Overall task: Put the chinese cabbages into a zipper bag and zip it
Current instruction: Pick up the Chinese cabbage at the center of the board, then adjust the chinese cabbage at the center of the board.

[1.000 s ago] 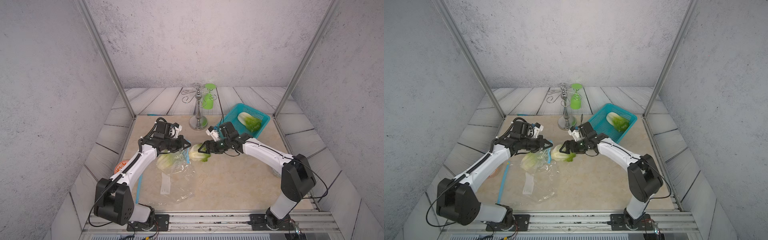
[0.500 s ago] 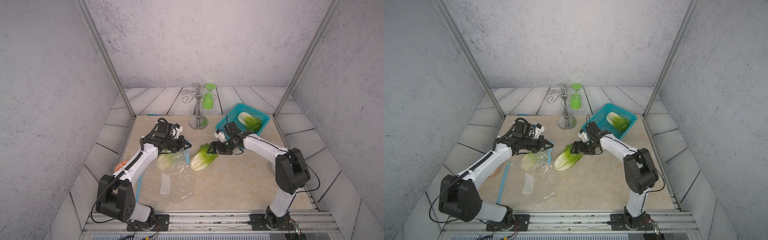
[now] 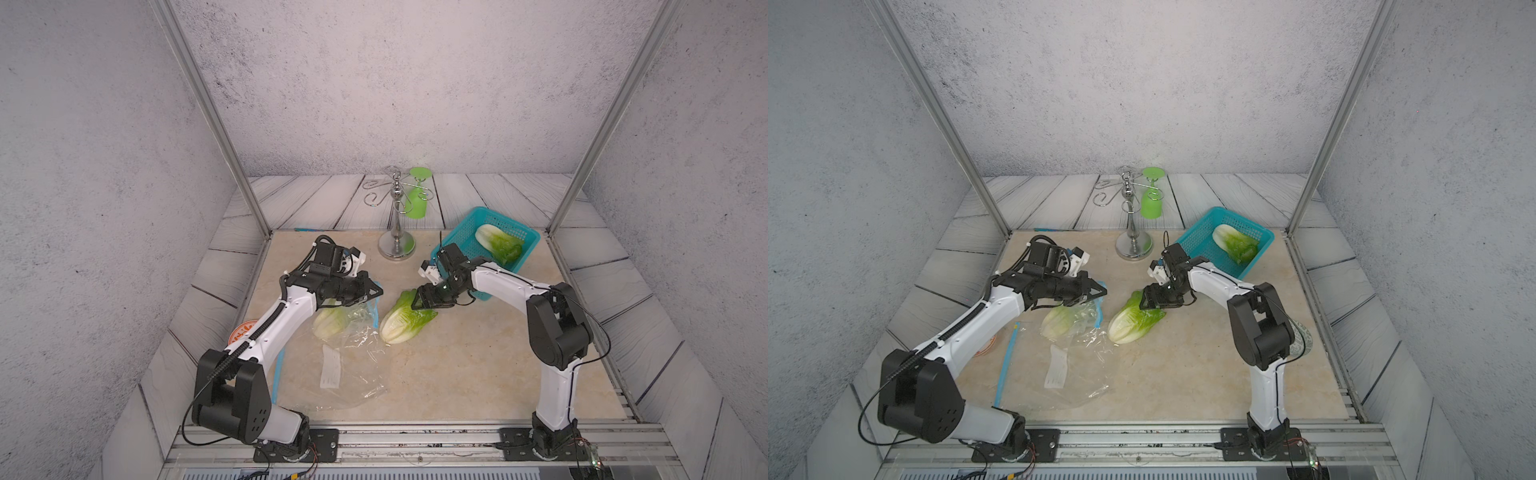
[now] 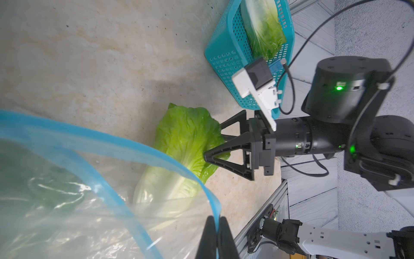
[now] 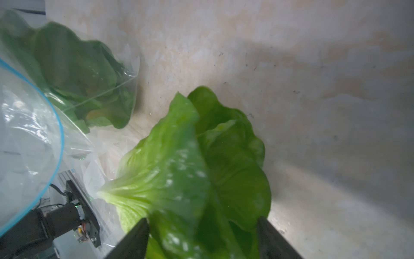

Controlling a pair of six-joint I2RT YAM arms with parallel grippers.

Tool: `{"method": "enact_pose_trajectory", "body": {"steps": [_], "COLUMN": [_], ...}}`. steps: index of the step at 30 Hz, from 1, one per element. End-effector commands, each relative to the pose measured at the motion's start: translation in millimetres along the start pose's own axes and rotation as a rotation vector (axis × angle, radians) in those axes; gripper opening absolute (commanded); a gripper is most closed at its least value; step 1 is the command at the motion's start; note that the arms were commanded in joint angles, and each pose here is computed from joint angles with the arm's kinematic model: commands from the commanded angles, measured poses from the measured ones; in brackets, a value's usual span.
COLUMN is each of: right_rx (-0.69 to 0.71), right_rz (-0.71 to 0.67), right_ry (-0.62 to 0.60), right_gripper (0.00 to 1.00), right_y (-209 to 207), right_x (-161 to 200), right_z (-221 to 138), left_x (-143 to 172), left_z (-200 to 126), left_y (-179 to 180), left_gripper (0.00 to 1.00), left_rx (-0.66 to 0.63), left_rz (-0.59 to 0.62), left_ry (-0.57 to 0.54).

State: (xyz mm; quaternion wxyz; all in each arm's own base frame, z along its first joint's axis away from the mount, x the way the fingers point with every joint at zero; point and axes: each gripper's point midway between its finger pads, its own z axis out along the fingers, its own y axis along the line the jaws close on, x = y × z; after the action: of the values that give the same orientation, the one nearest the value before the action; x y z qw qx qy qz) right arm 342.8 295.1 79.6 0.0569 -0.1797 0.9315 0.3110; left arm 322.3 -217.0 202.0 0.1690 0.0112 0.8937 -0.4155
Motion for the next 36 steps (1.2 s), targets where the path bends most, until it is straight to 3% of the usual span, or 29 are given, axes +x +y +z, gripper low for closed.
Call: {"method": "enact_pose_trajectory", "body": {"steps": [1, 5, 8, 11, 17, 23, 33, 36], "right_rx": [-0.058, -0.116, -0.208, -0.286, -0.250, -0.275, -0.186, -0.147], "right_rz": [-0.007, -0.014, 0.000, 0.029, 0.078, 0.100, 0.163, 0.198], "right_ry": [0.055, 0.040, -0.011, -0.094, -0.233, -0.300, -0.279, -0.240], "right_gripper": [0.56, 0.23, 0.07, 0.05, 0.00, 0.00, 0.00, 0.07], "right_y": [4, 21, 44, 67, 78, 90, 62, 43], "right_x": [10, 10, 6, 3, 7, 7, 6, 16], "right_z": [13, 1, -18, -44, -98, -124, -105, -88], "left_x": [-1, -2, -4, -5, -3, -8, -11, -10], "left_z": [-8, -12, -18, -31, -49, -51, -49, -48], "left_y": [-6, -10, -13, -19, -24, -32, -37, -38], "left_gripper": [0.00, 0.00, 0.00, 0.00, 0.00, 0.00, 0.00, 0.00], "left_rx": [0.001, -0.011, -0.025, -0.057, -0.107, -0.085, -0.057, -0.052], "left_rz": [0.010, 0.021, 0.036, 0.069, 0.120, 0.126, 0.125, 0.127], "left_ry": [0.000, -0.003, -0.009, -0.018, -0.039, -0.061, -0.068, -0.066]}}
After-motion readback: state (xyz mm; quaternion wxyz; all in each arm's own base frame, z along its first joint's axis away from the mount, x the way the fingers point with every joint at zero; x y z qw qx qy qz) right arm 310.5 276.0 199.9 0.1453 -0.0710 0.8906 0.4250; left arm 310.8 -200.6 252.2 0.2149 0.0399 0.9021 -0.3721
